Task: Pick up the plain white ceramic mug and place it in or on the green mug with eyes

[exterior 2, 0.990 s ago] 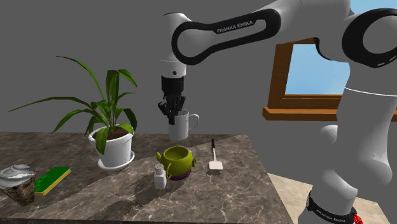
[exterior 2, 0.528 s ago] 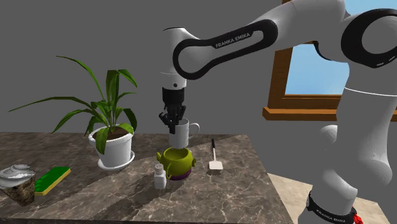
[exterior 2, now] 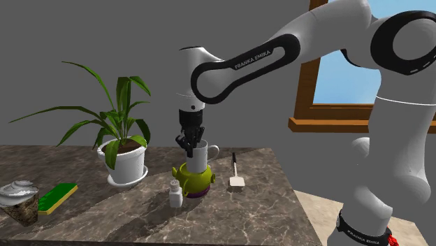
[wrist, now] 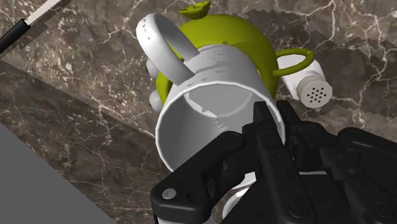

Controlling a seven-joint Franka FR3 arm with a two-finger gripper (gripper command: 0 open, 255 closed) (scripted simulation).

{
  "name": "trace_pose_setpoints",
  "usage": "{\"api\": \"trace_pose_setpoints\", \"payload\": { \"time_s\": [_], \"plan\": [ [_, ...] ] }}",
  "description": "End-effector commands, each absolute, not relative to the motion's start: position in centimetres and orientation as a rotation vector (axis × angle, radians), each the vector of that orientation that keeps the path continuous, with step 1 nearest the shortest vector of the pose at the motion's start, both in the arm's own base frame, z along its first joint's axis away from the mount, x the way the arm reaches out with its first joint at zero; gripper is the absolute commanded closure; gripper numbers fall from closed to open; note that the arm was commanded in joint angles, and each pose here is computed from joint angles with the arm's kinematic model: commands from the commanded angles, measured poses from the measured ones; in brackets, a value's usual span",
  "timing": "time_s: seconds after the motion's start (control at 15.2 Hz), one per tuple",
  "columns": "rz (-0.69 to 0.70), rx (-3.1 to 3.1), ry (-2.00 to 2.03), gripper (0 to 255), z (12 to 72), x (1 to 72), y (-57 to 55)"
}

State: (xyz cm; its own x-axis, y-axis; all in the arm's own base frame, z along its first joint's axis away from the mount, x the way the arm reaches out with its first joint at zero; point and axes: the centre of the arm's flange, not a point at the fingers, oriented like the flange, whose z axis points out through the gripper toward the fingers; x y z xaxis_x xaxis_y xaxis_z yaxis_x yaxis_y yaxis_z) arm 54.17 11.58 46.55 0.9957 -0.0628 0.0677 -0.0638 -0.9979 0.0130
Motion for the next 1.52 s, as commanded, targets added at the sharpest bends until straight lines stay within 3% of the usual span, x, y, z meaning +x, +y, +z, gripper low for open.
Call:
{"api": "trace_pose_setpoints", "payload": {
  "time_s": [0.0, 0.4, 0.46, 0.79, 1.06, 1.45],
  "plan": [
    [0.106, 3.123, -0.099, 255, 46.3, 54.2, 11.5],
    [0.106, 3.123, -0.099, 255, 46.3, 54.2, 11.5],
    [0.106, 3.123, -0.099, 0, 46.3, 54.2, 11.5],
    [0.106, 3.123, -0.099, 0, 46.3, 54.2, 11.5],
    [0.106, 3.123, -0.099, 0, 51.3, 53.8, 11.6],
    [0.106, 3.123, -0.099, 0, 51.3, 53.8, 11.6]
  ]
}}
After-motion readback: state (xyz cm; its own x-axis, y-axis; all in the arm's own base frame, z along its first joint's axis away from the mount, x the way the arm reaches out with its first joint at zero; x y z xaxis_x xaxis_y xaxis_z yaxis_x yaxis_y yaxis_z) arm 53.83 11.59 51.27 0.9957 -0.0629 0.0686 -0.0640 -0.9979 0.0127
